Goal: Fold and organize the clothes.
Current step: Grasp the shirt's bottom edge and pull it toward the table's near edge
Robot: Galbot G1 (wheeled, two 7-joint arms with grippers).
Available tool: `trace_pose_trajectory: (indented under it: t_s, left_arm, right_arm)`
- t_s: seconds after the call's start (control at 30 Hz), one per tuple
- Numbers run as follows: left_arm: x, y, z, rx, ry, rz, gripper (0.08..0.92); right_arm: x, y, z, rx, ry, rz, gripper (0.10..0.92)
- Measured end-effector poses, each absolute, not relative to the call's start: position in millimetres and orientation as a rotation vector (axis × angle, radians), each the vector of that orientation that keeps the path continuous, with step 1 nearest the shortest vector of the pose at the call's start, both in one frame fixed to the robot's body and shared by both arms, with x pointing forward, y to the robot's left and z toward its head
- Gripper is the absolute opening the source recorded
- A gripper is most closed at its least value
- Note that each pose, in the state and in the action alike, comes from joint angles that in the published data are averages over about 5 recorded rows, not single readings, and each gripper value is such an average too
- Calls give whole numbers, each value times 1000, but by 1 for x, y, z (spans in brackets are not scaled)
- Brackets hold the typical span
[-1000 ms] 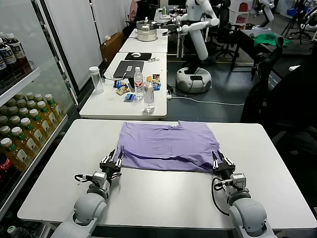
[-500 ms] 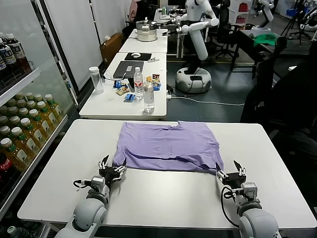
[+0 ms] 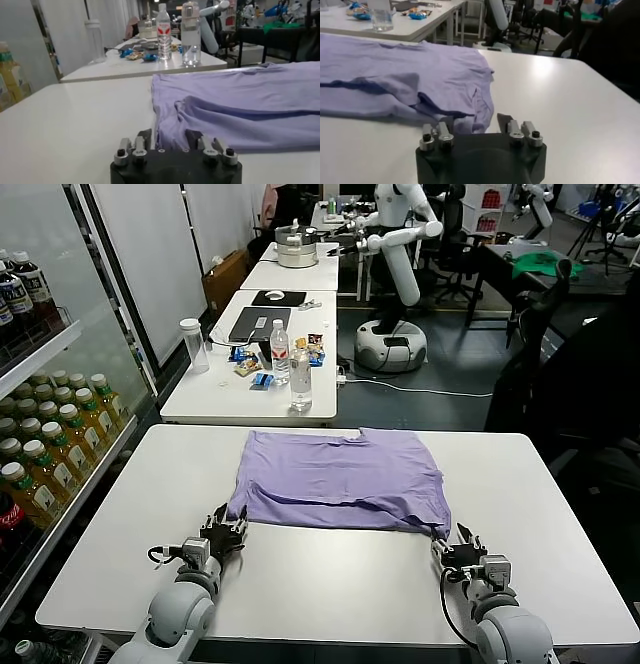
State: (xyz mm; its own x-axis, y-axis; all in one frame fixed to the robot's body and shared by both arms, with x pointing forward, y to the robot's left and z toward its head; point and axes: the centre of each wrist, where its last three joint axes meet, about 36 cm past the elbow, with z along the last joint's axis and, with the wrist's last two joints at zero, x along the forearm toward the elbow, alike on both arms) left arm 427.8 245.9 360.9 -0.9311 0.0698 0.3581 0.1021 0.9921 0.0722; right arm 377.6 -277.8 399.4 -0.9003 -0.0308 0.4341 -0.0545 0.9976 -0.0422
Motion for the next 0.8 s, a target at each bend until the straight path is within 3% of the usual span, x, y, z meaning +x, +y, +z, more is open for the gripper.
trace_pose_trajectory:
  t_s: [0.23,0.37,0.8]
  left_arm:
    - [432,247,360,-138,-2765,-94,175]
    - [432,248,361,-143,-2765,-78,108]
    - [402,249,372,-169,-2781,-34,104]
  right_arm:
    - [379,-279,401,75,-2684,48,200]
    - [377,-280,402,83,-2685,33,117]
    - [339,-281,420,85,-2704,26,107]
